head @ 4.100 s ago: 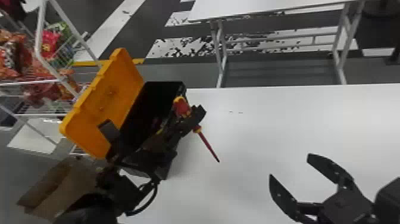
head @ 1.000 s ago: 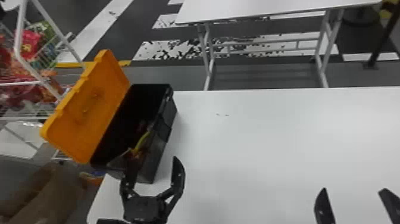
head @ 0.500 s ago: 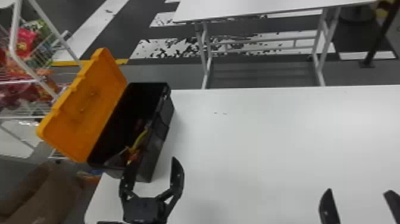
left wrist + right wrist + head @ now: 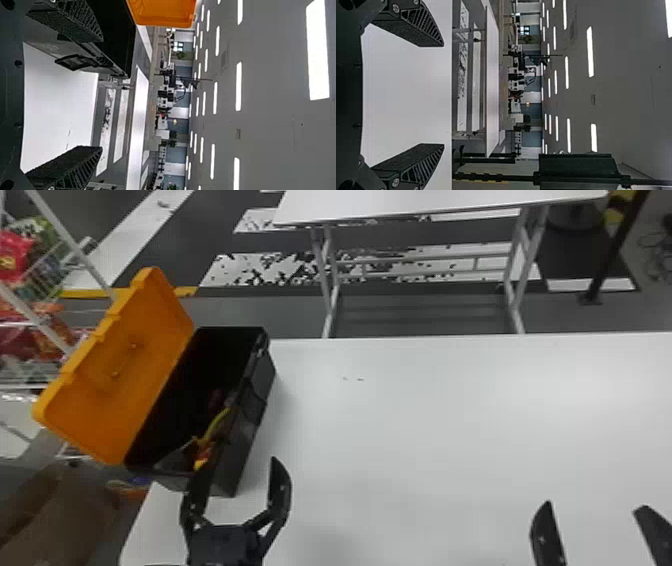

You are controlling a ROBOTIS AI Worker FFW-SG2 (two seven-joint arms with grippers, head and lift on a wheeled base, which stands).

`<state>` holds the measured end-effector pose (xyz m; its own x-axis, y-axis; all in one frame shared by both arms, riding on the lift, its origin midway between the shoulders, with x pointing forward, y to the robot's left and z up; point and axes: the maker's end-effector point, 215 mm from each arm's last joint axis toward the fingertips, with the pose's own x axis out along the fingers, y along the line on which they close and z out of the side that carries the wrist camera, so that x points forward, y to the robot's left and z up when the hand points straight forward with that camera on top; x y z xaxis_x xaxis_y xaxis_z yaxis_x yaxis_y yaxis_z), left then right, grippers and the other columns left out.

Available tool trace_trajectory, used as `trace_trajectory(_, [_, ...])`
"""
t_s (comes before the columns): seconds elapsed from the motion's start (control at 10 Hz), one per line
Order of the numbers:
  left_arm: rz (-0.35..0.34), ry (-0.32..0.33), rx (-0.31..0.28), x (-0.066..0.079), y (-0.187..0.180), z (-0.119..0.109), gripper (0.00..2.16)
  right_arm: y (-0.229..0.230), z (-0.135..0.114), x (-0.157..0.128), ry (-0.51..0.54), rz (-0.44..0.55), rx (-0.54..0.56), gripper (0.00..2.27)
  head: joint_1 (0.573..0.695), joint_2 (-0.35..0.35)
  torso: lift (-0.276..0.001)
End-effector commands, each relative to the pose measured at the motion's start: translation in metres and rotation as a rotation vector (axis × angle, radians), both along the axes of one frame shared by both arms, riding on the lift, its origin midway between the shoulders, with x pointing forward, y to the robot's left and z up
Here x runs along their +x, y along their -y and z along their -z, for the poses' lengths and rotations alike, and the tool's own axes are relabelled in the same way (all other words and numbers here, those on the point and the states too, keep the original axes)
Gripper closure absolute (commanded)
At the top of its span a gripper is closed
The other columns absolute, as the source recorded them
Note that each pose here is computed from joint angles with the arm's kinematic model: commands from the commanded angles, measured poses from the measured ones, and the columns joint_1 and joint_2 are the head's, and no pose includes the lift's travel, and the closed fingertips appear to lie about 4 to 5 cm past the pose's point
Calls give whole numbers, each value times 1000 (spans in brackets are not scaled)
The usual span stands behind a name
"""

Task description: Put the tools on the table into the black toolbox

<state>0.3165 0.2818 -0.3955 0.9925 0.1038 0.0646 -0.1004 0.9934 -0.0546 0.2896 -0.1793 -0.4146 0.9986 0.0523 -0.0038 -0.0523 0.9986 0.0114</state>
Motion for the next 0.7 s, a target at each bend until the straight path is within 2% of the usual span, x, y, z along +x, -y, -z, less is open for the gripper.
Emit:
trace_trajectory(0.0, [-2,-2,2,-1,-1,0,19,0,1,1,-2,1,1,117,695,199,-75])
trace_trajectory(0.6, [0,-13,1,-2,0,4,19,2,8,4,-21,9,13,117,695,197,-75])
